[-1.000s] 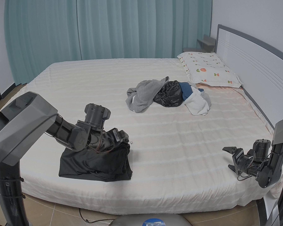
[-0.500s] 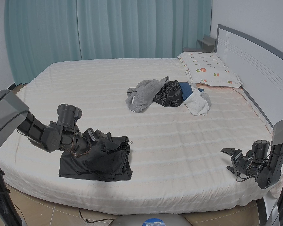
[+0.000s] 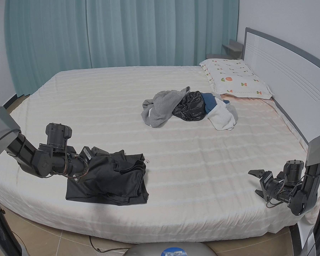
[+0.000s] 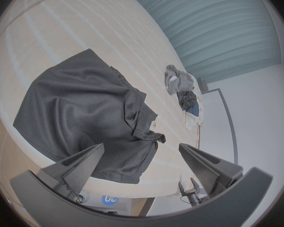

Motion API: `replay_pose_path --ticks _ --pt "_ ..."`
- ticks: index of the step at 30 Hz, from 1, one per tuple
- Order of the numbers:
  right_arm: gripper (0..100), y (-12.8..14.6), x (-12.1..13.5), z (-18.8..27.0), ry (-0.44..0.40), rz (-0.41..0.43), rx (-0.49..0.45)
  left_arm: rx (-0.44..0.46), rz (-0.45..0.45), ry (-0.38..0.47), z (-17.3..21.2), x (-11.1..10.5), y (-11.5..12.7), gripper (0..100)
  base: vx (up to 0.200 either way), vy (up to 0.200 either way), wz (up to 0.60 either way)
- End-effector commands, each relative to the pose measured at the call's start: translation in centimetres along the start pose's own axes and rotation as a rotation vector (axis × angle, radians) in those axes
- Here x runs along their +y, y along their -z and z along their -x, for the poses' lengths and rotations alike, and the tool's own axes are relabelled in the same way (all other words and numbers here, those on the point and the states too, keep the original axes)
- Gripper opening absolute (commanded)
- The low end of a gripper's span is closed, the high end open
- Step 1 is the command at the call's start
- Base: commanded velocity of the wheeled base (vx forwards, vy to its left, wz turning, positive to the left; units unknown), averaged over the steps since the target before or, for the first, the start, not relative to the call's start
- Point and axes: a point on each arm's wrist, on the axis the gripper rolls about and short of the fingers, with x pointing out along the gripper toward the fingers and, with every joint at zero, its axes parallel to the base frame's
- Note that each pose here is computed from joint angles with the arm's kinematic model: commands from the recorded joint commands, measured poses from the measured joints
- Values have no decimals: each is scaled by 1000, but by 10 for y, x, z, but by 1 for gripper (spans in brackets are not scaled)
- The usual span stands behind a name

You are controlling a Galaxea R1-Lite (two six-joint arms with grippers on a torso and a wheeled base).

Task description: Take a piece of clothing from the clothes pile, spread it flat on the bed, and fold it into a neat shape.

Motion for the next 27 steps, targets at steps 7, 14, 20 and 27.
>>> replay_pose_path --ticks 7,14,20,27 --pt "100 7 -4 0 -11 11 6 55 60 -1 1 23 -6 100 0 200 0" --pt "100 7 -2 2 -17 16 1 62 63 -10 -1 26 -5 100 0 200 0" --pt "100 15 7 4 -41 42 21 61 67 -13 -2 27 -6 100 0 200 0" --pt "100 35 27 5 -108 115 85 62 67 -14 -2 27 -6 100 0 200 0"
